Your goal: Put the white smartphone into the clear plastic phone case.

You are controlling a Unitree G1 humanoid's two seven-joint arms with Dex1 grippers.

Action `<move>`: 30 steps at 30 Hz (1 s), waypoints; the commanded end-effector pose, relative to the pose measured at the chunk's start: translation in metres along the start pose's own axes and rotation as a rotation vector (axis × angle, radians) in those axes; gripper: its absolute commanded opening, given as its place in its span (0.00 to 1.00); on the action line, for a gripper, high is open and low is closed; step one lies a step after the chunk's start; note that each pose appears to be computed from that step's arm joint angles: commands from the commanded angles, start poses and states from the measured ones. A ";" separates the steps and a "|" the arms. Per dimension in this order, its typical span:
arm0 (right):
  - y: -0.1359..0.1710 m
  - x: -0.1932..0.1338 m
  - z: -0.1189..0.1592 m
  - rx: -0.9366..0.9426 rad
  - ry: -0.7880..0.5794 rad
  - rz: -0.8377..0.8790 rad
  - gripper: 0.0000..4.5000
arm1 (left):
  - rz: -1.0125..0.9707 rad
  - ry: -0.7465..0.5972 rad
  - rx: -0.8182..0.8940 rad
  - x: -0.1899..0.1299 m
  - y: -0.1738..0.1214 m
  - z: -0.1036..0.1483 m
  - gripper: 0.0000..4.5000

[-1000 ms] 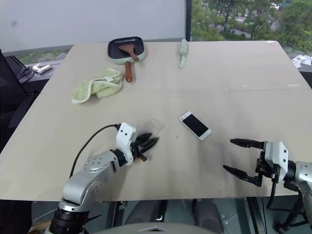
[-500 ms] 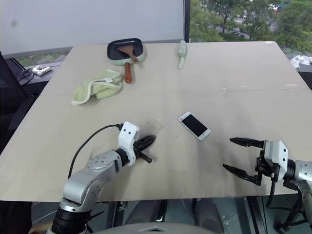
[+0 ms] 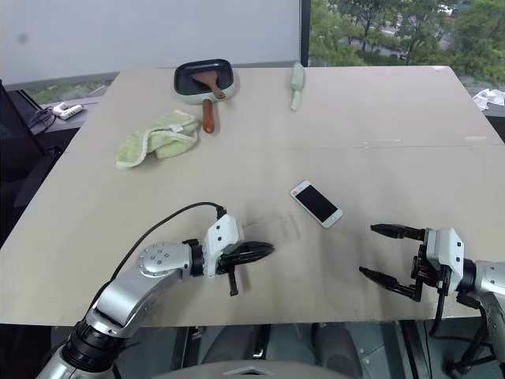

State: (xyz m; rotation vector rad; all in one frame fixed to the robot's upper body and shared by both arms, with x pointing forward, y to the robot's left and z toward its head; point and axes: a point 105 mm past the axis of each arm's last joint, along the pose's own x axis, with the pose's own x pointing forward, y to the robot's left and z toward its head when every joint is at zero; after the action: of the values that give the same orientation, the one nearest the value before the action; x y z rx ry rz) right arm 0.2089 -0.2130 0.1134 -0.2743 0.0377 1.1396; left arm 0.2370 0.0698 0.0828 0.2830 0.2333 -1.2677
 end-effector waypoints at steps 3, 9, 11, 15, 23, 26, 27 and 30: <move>0.001 0.000 0.009 -0.026 -0.032 -0.004 1.00 | -0.149 -0.020 0.142 0.007 -0.014 0.008 0.01; -0.008 0.004 0.011 0.015 -0.035 -0.062 1.00 | -0.197 -0.011 0.124 0.006 -0.019 0.003 0.13; -0.019 0.007 0.008 0.035 -0.007 -0.136 1.00 | -0.200 -0.011 0.121 0.005 -0.019 0.004 0.31; -0.033 0.021 0.004 0.076 0.040 -0.234 1.00 | -0.170 -0.021 0.140 0.001 -0.015 0.007 0.67; -0.029 0.068 -0.012 0.039 0.192 -0.374 1.00 | 0.010 -0.161 0.014 -0.052 -0.002 0.044 0.99; -0.031 0.095 -0.009 0.057 0.174 -0.375 1.00 | 0.066 -0.096 -0.025 -0.074 0.002 0.031 0.99; -0.031 0.102 -0.009 0.059 0.175 -0.373 1.00 | 0.079 -0.082 -0.034 -0.080 0.002 0.027 0.99; -0.033 0.116 -0.012 0.061 0.198 -0.368 1.00 | 0.094 -0.064 -0.060 -0.089 0.000 0.022 0.99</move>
State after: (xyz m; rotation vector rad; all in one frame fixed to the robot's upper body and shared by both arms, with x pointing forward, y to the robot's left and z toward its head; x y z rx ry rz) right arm 0.2861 -0.1274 0.0875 -0.3094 0.1880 0.7541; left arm 0.2151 0.1421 0.1218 0.1845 0.2375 -1.1637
